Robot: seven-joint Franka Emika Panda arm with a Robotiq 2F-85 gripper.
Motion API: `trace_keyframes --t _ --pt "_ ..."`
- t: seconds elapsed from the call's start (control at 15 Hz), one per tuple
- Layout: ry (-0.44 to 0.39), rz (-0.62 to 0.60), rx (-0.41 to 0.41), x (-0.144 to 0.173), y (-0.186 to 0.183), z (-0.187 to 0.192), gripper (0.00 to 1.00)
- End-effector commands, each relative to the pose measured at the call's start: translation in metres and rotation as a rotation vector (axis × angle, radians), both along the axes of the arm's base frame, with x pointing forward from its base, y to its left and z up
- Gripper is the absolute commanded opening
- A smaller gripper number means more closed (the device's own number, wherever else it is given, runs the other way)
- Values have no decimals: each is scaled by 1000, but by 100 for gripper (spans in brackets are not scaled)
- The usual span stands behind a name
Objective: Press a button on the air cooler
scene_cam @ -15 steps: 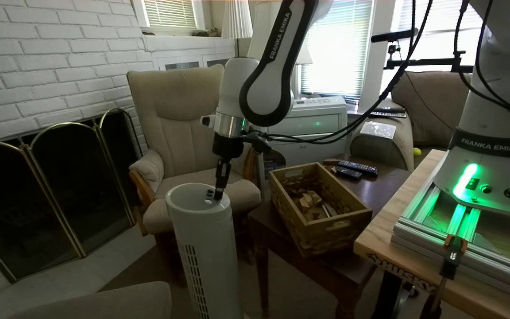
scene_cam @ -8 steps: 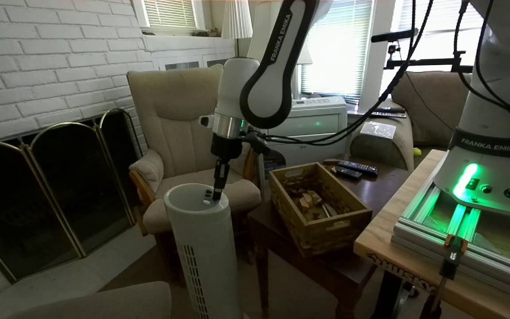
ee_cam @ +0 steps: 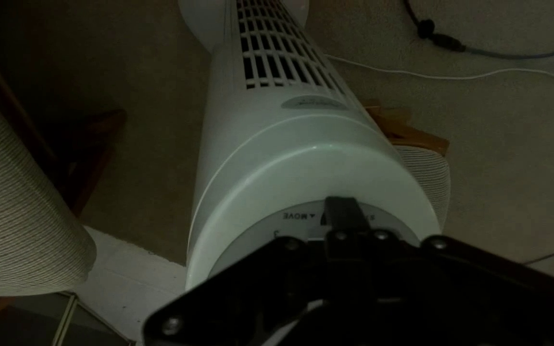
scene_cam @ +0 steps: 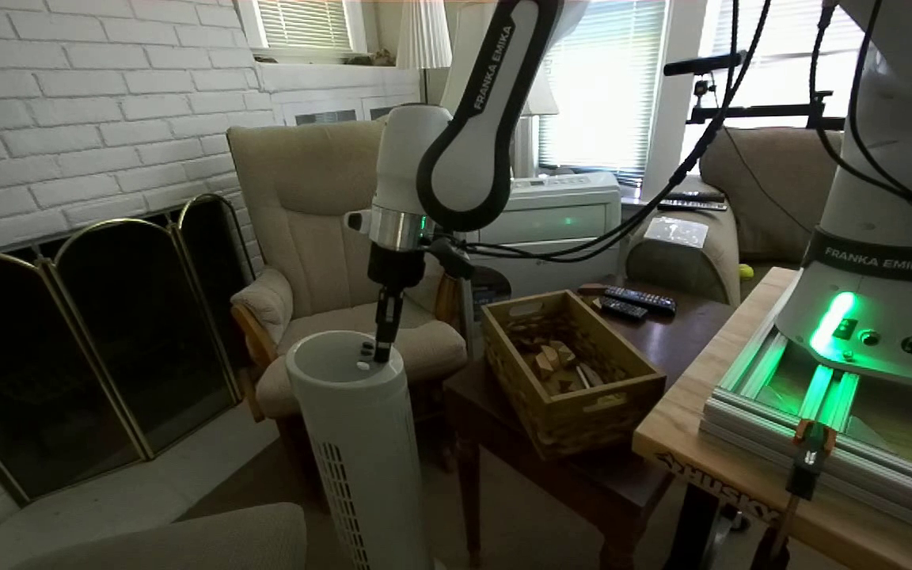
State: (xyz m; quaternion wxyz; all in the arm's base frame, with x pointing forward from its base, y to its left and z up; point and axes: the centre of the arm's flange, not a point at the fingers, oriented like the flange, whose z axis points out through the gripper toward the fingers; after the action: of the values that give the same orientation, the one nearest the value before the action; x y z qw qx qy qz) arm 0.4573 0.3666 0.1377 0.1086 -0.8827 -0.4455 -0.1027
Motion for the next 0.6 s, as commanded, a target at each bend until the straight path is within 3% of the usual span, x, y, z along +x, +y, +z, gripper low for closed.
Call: trace_keyframes --t 0.0,0.2,0.27,0.33,0.53 --pt "11 -5 -23 -6 -1 -12 0" --pt "-12 -33 -33 -26 -15 17 0" --pt "-16 -45 -32 -33 -21 26 25" --pt "-33 -62 -36 -41 -27 36 1" --pt "-79 -96 -21 -67 -45 61 1"
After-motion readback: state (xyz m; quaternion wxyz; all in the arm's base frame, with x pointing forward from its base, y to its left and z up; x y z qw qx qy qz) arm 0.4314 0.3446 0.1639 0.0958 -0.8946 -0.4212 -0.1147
